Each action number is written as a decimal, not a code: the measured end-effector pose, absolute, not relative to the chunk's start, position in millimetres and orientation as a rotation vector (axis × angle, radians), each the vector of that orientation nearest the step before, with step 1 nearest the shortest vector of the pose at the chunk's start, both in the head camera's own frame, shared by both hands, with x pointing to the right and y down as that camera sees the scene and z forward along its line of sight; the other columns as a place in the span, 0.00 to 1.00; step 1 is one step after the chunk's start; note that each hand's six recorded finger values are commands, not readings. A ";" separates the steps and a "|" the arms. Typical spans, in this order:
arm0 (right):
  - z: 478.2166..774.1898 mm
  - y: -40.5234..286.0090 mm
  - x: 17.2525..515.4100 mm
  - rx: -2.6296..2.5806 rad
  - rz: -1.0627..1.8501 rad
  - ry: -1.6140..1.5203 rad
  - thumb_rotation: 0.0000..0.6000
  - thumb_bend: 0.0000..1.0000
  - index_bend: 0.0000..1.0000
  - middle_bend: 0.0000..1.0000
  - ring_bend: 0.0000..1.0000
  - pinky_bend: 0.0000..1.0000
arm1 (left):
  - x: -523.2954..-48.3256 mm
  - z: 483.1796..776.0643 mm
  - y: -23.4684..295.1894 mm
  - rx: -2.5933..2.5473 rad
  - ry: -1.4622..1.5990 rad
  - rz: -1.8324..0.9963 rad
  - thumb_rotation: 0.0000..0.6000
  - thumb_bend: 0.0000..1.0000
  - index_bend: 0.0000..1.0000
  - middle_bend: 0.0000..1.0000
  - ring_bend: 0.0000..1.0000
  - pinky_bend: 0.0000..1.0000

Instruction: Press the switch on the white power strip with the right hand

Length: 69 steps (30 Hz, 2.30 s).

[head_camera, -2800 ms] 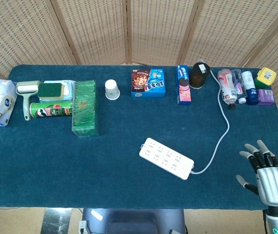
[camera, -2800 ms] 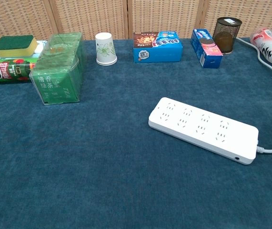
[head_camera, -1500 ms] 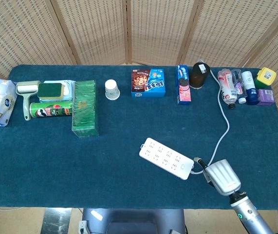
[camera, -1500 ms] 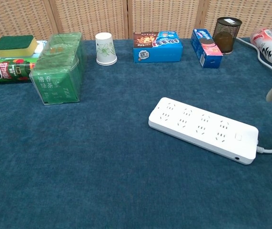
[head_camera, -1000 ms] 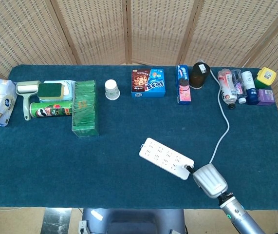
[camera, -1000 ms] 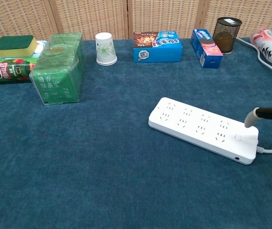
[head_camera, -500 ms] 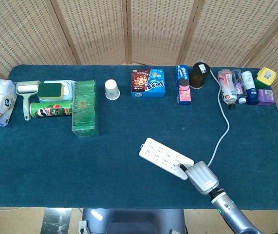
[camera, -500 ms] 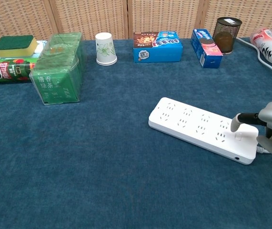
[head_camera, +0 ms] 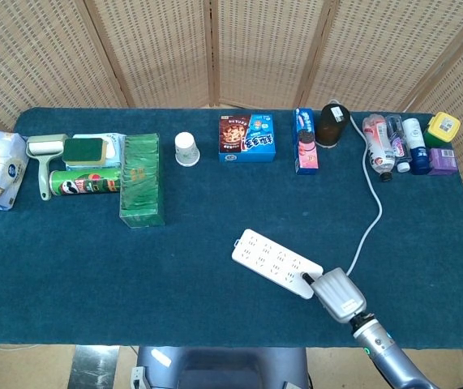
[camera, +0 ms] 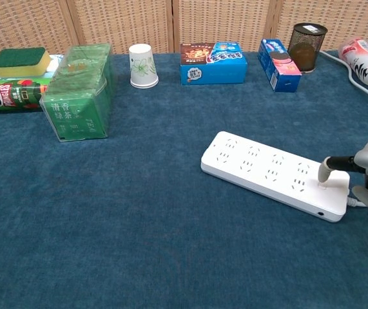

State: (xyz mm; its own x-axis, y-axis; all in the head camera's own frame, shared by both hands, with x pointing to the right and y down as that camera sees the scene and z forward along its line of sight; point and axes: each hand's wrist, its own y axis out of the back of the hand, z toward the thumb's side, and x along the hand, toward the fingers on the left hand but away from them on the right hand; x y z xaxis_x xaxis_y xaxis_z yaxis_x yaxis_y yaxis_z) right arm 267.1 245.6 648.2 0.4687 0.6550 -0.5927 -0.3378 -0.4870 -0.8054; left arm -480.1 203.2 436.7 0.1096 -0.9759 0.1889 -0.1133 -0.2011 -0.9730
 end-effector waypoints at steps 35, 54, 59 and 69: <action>655.2 244.2 263.8 -1.682 1.245 -0.242 1.00 0.68 0.31 1.00 1.00 1.00 | -487.2 438.0 202.1 -1.492 1.140 -1.227 1.00 0.05 0.00 0.00 0.00 0.08; 573.3 193.5 263.7 -1.609 1.075 -0.608 1.00 0.68 0.31 1.00 1.00 1.00 | -487.7 439.8 199.8 -1.504 1.136 -1.219 1.00 0.05 0.00 0.00 0.00 0.08; 557.1 188.4 278.7 -1.594 1.013 -0.741 1.00 0.67 0.30 1.00 1.00 1.00 | -487.4 439.6 200.5 -1.506 1.138 -1.216 1.00 0.05 0.00 0.00 0.00 0.08; 546.4 194.6 322.5 -1.560 0.938 -0.932 1.00 0.04 0.09 0.30 0.28 0.34 | -486.8 442.6 203.2 -1.513 1.135 -1.223 1.00 0.05 0.00 0.00 0.00 0.08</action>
